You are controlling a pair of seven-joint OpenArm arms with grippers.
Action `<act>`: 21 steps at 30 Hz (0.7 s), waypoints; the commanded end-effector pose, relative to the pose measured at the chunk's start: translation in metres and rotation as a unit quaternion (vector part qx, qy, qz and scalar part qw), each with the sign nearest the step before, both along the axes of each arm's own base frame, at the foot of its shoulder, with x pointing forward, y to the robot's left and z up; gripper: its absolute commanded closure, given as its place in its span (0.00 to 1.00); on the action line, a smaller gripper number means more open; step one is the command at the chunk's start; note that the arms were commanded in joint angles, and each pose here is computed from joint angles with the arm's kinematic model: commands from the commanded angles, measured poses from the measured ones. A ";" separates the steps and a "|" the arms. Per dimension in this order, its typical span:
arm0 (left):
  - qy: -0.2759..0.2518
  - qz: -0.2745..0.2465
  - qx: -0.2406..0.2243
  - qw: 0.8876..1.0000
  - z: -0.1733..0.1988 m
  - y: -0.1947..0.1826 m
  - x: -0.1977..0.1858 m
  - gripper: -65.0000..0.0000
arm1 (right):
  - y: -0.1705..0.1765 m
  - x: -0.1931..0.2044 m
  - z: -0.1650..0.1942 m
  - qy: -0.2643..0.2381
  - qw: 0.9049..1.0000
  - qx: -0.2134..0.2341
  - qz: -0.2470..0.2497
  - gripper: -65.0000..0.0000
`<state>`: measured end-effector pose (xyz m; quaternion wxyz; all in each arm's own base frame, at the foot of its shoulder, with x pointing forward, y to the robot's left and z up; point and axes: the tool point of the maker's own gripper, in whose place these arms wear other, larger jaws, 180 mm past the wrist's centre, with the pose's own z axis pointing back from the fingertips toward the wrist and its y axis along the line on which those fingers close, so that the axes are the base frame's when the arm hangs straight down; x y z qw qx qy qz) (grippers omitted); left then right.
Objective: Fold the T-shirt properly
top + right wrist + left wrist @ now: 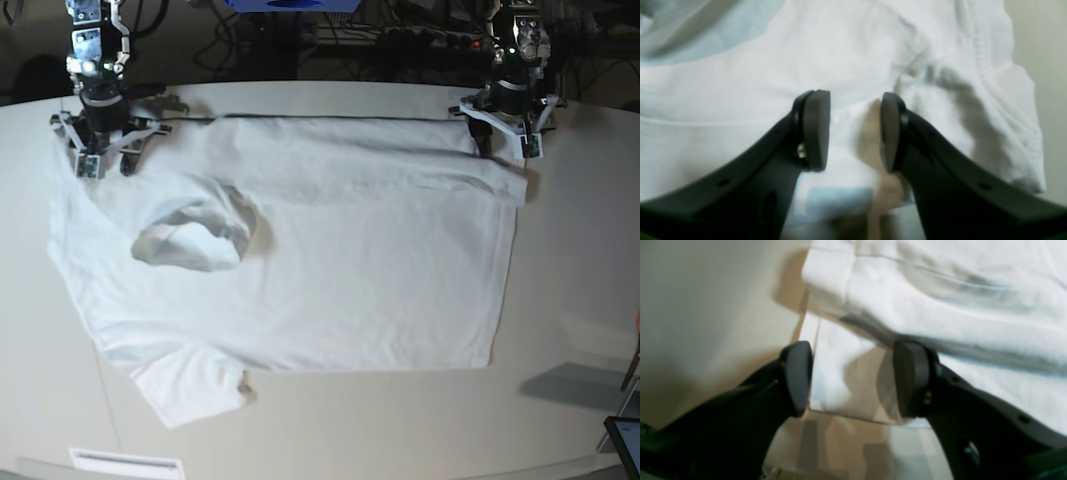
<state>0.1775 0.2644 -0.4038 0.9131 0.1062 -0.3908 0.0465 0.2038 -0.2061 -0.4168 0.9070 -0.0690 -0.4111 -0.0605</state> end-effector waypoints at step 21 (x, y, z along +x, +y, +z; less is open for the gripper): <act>0.043 0.007 0.039 0.998 0.004 0.035 -0.022 0.42 | -0.007 -0.022 -0.013 0.046 0.999 -0.003 -0.009 0.63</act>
